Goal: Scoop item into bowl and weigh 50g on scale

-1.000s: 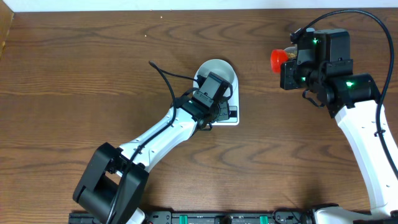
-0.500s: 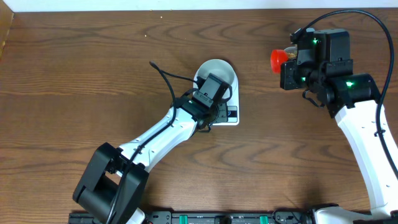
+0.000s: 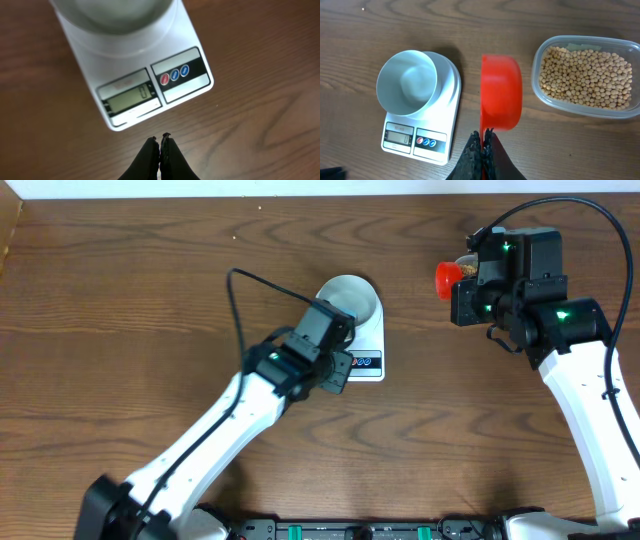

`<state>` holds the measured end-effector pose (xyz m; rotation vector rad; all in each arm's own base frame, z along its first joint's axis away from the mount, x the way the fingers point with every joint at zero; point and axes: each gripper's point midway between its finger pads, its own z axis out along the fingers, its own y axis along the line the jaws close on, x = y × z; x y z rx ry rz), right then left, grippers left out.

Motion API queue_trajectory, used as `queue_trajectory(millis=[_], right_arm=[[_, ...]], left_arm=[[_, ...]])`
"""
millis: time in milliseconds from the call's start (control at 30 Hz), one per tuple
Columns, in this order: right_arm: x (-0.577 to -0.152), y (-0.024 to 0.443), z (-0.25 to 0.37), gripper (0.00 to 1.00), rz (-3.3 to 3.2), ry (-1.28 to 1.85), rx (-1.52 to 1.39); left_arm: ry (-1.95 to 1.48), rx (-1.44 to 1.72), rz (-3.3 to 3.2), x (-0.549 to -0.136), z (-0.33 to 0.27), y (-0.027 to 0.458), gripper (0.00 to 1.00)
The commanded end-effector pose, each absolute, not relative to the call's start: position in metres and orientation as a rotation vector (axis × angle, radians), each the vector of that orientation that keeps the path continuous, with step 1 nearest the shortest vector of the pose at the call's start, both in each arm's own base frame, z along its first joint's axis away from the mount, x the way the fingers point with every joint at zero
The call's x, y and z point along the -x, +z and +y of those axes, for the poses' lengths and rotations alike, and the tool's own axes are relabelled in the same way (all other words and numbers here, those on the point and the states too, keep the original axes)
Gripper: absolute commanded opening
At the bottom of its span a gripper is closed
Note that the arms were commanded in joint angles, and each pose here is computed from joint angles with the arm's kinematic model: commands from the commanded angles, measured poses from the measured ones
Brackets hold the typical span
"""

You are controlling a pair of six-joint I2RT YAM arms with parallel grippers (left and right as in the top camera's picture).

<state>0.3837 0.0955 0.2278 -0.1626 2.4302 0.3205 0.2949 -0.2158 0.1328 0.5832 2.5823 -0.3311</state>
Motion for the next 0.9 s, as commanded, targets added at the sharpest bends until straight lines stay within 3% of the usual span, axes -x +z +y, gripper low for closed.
queue_trajectory(millis=[0, 200, 767, 800, 867], right_arm=[[-0.386, 0.244, 0.093, 0.01, 2.387, 0.307, 0.171], [-0.385, 0.244, 0.093, 0.01, 2.388, 0.307, 0.171], [-0.385, 0.244, 0.093, 0.01, 2.387, 0.308, 0.172], [-0.385, 0.244, 0.093, 0.01, 2.387, 0.307, 0.172], [-0.385, 0.244, 0.093, 0.01, 2.387, 0.307, 0.172]], left_arm=[[-0.284, -0.726, 2.515, -0.291, -0.208, 0.144, 0.07], [-0.113, -0.687, 2.57, -0.293, -0.182, 0.134, 0.07], [-0.176, -0.611, 2.615, -0.296, -0.174, 0.126, 0.08], [-0.178, -0.613, 2.621, -0.295, -0.174, 0.125, 0.09], [-0.177, -0.614, 2.623, -0.294, -0.173, 0.124, 0.22]])
